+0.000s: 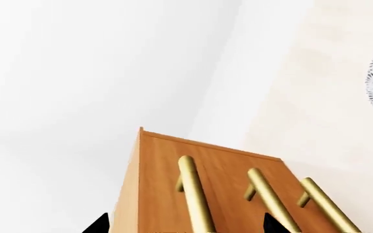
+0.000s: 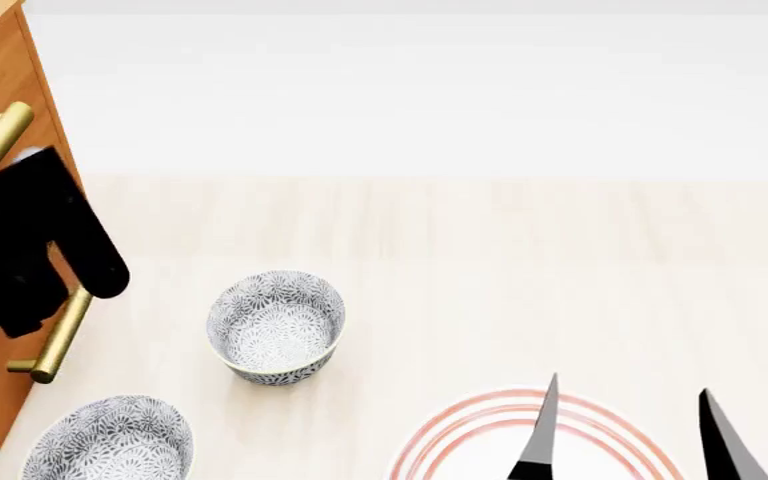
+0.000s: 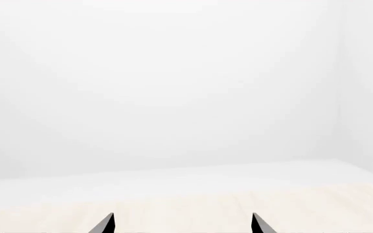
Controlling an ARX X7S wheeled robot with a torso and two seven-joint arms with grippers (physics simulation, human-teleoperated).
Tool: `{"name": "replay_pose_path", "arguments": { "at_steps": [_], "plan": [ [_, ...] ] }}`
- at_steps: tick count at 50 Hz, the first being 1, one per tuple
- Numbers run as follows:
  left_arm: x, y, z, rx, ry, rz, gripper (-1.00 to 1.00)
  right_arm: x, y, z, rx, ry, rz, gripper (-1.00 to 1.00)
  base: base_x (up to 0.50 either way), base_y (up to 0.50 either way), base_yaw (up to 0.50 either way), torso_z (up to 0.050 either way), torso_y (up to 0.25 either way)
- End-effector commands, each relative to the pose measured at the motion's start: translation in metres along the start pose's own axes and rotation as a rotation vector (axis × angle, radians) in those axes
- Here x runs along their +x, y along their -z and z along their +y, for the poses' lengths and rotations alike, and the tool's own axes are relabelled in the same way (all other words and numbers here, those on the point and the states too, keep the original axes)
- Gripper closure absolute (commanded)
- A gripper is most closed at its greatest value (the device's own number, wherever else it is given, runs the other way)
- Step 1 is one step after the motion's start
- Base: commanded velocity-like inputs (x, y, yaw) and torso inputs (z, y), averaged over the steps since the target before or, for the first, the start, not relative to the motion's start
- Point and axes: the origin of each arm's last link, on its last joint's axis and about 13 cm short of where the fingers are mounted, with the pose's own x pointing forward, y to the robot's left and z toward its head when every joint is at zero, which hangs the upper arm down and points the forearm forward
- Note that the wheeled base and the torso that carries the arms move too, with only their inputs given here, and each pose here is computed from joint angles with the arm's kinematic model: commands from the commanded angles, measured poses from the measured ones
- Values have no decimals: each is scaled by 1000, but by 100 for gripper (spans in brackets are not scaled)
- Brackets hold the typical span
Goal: Open the top drawer of the cabinet.
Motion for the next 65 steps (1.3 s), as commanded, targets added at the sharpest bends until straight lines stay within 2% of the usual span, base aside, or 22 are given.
{"name": "replay_pose_path", "arguments": {
  "at_steps": [1, 10, 26, 37, 52, 65],
  "plan": [
    [11, 0, -7, -79, 5, 53, -100, 0, 2, 0, -1, -4, 6, -100, 0, 0, 0, 0, 0],
    [17, 0, -14, -95, 11, 82, -100, 0, 3, 0, -1, -6, 7, -100, 0, 0, 0, 0, 0],
    [35, 2, -21, -177, -25, 162, -100, 1, 5, -3, 9, -3, 14, -100, 0, 0, 0, 0, 0],
    [42, 6, -19, -249, -72, 204, -100, 1, 6, -2, 10, -5, 18, -100, 0, 0, 0, 0, 0],
    [53, 5, -26, -234, -64, 220, -100, 0, 9, -3, 12, -1, 23, -100, 0, 0, 0, 0, 0],
    [61, 3, -31, -257, -46, 236, -100, -1, 9, -4, 13, 2, 27, -100, 0, 0, 0, 0, 0]
  ]
}}
